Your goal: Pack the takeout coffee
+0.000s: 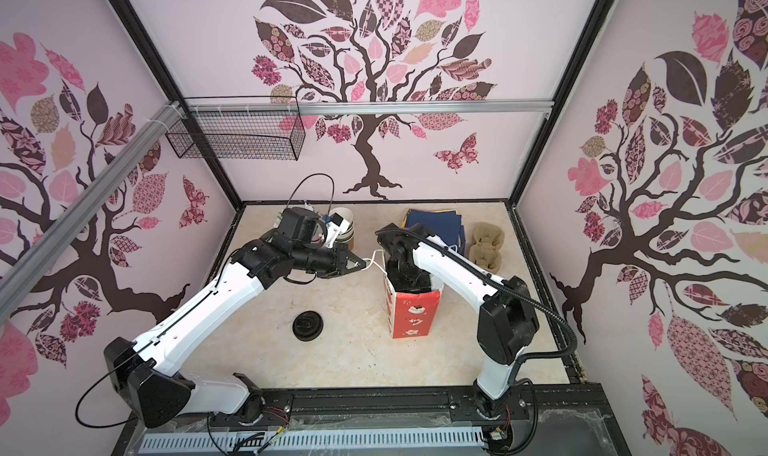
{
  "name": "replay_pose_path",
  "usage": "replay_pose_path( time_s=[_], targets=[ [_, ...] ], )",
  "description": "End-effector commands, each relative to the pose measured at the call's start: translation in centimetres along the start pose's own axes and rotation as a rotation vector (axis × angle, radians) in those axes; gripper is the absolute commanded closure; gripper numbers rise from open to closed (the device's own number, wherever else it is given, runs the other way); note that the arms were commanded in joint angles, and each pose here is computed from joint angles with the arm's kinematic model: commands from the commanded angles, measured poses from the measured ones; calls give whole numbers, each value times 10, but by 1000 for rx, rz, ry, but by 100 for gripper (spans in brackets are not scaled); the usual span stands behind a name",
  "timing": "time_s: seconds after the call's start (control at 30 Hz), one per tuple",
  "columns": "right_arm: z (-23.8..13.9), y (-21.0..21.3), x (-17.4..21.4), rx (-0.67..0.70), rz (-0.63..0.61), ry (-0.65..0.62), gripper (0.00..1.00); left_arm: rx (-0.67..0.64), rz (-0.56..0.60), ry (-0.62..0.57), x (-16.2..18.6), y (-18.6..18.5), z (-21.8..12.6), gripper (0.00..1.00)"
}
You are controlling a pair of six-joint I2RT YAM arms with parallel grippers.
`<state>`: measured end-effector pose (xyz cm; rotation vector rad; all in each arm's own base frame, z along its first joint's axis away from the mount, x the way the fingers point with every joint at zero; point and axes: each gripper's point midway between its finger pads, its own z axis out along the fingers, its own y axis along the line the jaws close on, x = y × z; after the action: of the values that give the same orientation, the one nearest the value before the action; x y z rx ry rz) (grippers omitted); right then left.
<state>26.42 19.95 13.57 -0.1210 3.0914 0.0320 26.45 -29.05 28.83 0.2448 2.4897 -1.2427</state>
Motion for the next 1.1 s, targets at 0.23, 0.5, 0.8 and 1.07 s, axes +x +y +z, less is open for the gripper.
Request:
replay_pose_path(
  time_s=[0.23,0.5,0.8,1.07],
  targets=[
    [52,-6,8,52,22,89,33,-9,9,2,0,3,1,100],
    [69,-7,11,65,17,110,33,-8,12,2,0,2,1,100],
    [81,-9,16,75,12,132,33,-9,12,0,-1,4,1,100],
    [83,-11,18,79,9,139,29,-10,9,-4,-3,4,1,100]
  ],
)
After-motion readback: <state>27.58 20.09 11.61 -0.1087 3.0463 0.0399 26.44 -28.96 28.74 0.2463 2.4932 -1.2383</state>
